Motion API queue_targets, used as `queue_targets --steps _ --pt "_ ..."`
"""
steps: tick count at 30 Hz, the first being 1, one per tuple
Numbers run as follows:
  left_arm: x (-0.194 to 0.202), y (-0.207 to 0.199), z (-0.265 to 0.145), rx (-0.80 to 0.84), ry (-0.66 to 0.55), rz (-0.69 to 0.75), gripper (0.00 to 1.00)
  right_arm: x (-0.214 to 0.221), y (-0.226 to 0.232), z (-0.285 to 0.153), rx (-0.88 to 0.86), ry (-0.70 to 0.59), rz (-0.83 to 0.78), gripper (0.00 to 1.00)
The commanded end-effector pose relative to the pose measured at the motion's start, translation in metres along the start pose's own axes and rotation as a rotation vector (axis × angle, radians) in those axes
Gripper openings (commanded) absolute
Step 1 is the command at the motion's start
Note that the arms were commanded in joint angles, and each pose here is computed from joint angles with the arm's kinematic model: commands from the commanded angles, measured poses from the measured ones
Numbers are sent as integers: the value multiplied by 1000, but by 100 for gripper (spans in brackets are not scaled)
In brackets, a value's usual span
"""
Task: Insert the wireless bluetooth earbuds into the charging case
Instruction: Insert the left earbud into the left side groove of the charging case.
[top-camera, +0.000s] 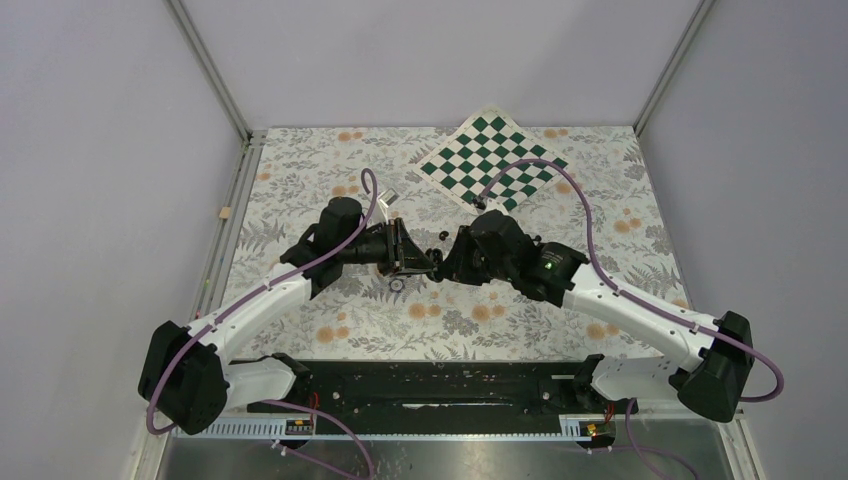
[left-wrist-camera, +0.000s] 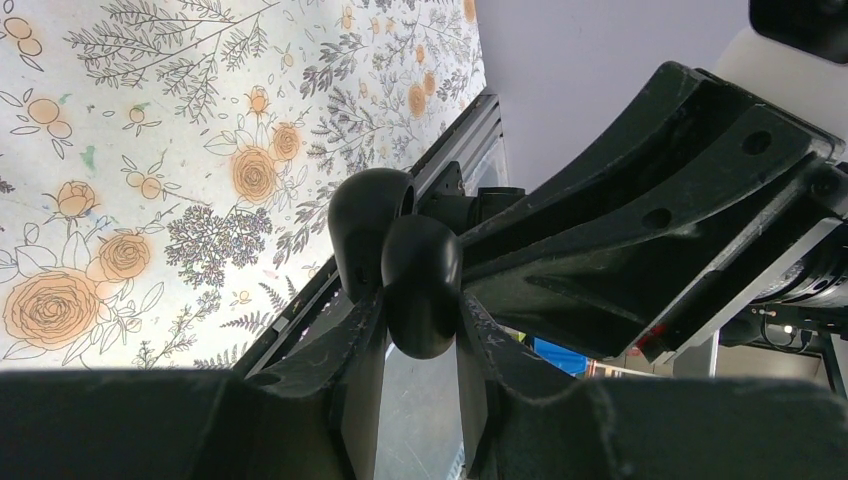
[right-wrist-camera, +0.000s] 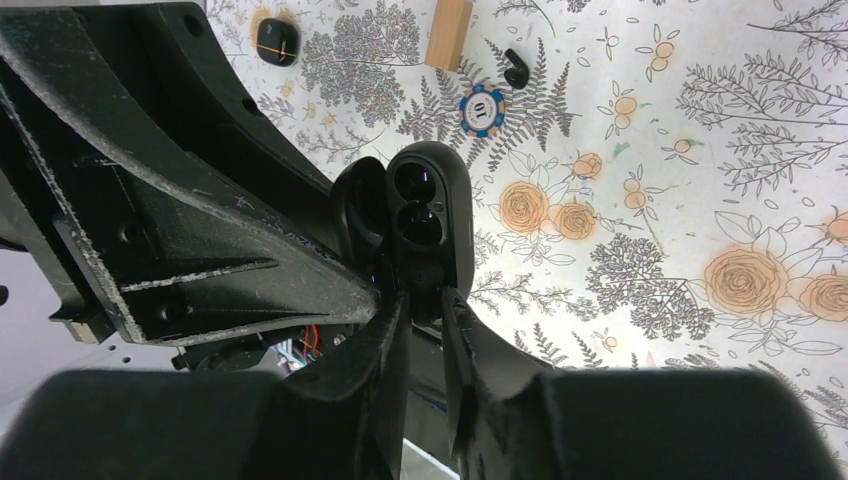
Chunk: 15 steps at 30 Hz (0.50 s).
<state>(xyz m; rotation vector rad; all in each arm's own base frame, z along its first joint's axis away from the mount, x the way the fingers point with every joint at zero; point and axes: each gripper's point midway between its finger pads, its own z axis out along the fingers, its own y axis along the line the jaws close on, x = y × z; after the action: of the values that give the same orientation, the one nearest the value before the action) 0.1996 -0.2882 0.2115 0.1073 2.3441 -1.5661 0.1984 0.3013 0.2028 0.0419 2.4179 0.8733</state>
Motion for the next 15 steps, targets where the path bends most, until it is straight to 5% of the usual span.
queue_targets --steps 1,15 --pt "-3 -20 -4 70 -21 59 0 -3 3 2 0 -23 5 27" --pt "-2 -8 -1 32 -9 67 0 -6 -3 -11 16 -41 -22 31"
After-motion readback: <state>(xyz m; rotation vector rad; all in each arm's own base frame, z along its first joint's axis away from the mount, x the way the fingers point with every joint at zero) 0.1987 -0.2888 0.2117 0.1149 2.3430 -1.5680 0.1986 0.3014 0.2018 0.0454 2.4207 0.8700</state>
